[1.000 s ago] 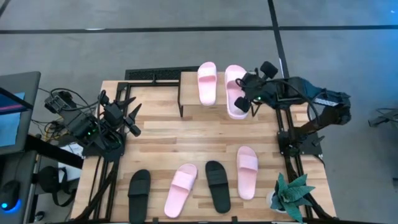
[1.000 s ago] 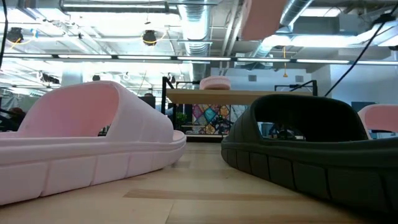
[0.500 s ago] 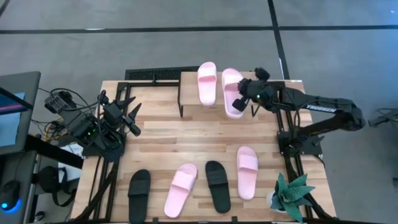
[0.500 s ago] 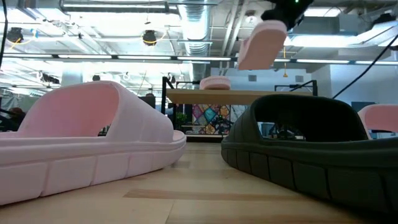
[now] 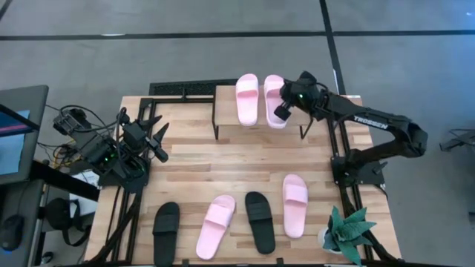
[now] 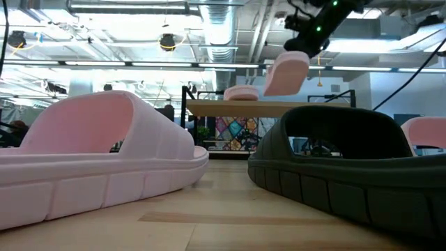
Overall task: Pick and place slides into the shelf
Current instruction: Put the top pink slide on the shelf
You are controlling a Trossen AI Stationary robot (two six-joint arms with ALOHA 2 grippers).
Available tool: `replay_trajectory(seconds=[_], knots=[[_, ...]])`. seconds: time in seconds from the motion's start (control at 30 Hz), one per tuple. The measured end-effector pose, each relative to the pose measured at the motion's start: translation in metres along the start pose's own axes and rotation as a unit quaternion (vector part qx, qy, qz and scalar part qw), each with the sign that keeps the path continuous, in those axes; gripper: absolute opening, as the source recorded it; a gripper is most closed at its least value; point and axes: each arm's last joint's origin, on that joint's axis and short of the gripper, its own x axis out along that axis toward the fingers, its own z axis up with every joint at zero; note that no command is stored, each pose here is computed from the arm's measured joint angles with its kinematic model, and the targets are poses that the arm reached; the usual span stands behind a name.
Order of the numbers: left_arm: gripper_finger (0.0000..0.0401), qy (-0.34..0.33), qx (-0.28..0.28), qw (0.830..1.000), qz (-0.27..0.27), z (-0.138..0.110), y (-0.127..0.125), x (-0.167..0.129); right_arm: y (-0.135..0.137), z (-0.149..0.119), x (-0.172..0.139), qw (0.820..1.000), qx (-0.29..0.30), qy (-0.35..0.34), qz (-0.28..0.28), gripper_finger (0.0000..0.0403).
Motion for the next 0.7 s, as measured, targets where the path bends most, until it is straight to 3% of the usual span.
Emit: replay_trajectory(seconds=[0.3,0.7], knots=[[0.0139,0.001,-0.008,1.000,-0.001,0.000,0.000,0.000,-0.004,-0.007,0.031,0.999,-0.002,0.022,0.023,0.0000],[0.0139,0.008,-0.008,1.000,-0.004,0.000,0.000,0.000,-0.013,-0.008,0.036,1.000,0.009,0.011,0.027,0.0000]])
